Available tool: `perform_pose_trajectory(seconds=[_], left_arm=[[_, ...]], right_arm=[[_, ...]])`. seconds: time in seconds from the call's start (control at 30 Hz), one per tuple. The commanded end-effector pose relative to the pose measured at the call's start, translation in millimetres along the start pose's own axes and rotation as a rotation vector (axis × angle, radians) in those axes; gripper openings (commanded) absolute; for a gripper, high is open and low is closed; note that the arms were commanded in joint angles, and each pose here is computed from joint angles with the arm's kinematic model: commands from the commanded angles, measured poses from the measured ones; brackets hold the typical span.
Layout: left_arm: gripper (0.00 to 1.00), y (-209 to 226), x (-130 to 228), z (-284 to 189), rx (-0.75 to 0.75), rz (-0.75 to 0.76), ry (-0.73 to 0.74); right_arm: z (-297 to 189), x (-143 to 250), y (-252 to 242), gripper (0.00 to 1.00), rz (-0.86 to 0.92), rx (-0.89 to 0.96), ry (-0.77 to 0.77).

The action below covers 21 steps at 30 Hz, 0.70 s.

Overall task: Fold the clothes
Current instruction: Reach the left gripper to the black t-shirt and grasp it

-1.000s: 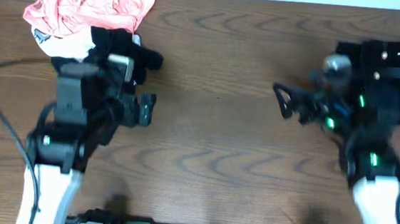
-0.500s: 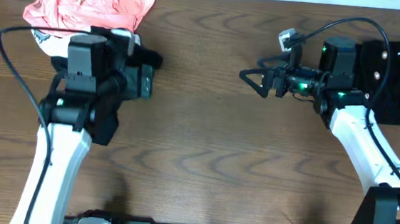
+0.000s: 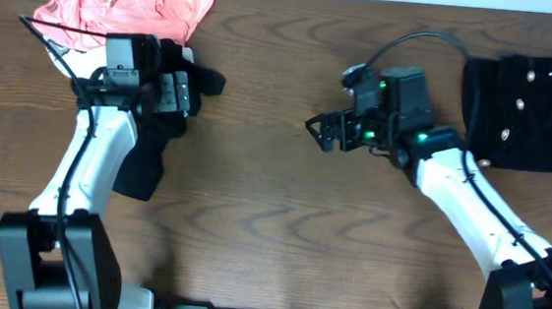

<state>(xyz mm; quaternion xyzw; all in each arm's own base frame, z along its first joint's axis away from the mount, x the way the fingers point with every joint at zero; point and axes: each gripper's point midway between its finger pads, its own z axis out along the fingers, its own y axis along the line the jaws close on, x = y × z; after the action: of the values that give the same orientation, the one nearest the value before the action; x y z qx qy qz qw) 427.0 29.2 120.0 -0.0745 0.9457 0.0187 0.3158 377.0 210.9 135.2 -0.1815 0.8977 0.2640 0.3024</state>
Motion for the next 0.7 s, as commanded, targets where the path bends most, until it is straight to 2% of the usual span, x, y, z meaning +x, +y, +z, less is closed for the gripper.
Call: perform_pose_trajectory(seconds=[0.0, 0.2, 0.4, 0.57, 0.67], left_arm=[[0.98, 18.4, -14.6, 1.9, -0.102, 0.008, -0.049], [0.98, 28.5, -31.7, 10.7, -0.172, 0.078, -0.115], [0.98, 30.1, -12.8, 45.1, -0.18, 0.147, -0.041], [1.0, 40.2, -0.8, 66.8, -0.195, 0.139, -0.003], [0.94, 45.1, -3.4, 69.1, -0.202, 0.129, -0.015]], right_arm=[[0.5, -7.6, -6.8, 0.99, -0.047, 0.108, -0.02], [2.6, -6.4, -3.2, 0.99, -0.059, 0.118, -0.017], [2.6, -5.5, -3.2, 0.99, -0.058, 0.119, -0.013], [2.6, -3.0, -3.6, 0.99, -0.055, 0.12, -0.003], [2.4, -2.1, -5.7, 0.99, -0.054, 0.131, 0.0]])
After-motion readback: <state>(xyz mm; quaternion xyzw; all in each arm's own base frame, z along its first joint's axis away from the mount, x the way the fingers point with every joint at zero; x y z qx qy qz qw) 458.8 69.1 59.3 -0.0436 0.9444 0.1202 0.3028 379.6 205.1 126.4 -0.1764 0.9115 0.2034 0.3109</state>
